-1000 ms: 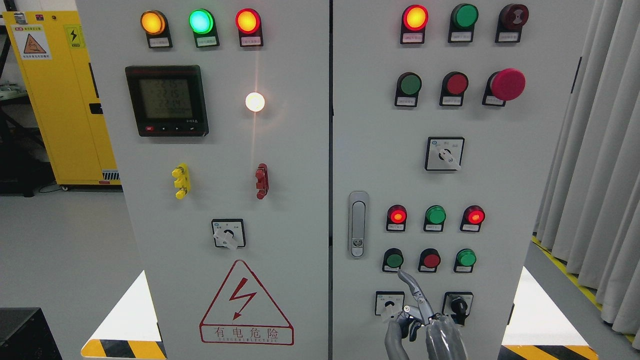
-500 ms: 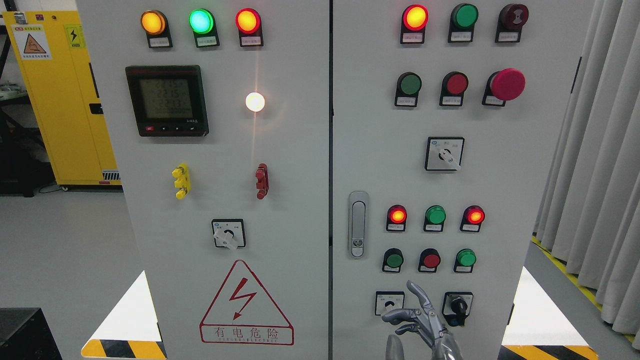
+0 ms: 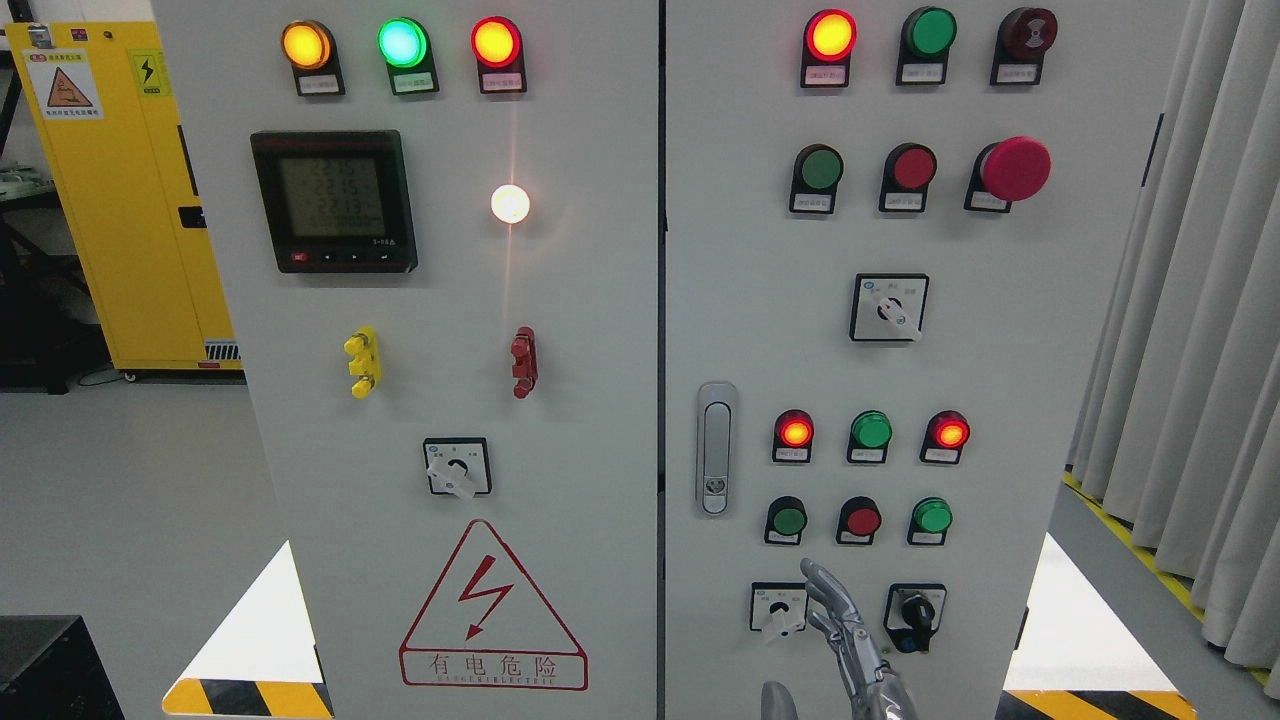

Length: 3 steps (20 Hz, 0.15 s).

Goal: Press green start button
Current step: 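Release the green button and lower the right hand away from the cabinet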

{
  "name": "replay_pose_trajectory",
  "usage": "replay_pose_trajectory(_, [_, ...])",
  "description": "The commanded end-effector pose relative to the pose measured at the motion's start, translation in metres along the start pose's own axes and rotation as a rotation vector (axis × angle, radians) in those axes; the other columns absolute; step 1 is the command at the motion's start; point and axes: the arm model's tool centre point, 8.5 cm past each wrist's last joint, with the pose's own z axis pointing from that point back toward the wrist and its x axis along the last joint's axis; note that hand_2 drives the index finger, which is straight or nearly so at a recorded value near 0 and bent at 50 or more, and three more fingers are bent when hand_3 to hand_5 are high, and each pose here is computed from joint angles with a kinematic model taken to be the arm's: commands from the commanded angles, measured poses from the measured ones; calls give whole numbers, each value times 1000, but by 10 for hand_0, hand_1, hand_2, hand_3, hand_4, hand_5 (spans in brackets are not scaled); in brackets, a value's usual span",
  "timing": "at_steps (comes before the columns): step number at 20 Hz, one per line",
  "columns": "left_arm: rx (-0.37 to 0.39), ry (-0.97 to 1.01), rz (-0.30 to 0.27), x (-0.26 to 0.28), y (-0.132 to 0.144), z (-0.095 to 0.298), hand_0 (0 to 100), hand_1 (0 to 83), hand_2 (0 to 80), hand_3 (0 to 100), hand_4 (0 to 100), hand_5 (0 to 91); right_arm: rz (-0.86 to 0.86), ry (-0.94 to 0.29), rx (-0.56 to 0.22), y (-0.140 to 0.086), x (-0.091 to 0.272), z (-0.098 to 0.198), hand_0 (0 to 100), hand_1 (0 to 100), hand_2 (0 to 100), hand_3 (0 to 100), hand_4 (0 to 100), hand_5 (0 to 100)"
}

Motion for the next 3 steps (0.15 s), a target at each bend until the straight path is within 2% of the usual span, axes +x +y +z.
replay_pose_trajectory(1, [3,1,-1,0,0,0,120,556,0,0,0,0,-15,-6,9,4,3,1,601,648,0,0,0,0])
replay_pose_trajectory(3, [4,0,1,0,0,0,120,556,0,0,0,0,-15,-5,9,4,3,2,592,648,0,0,0,0])
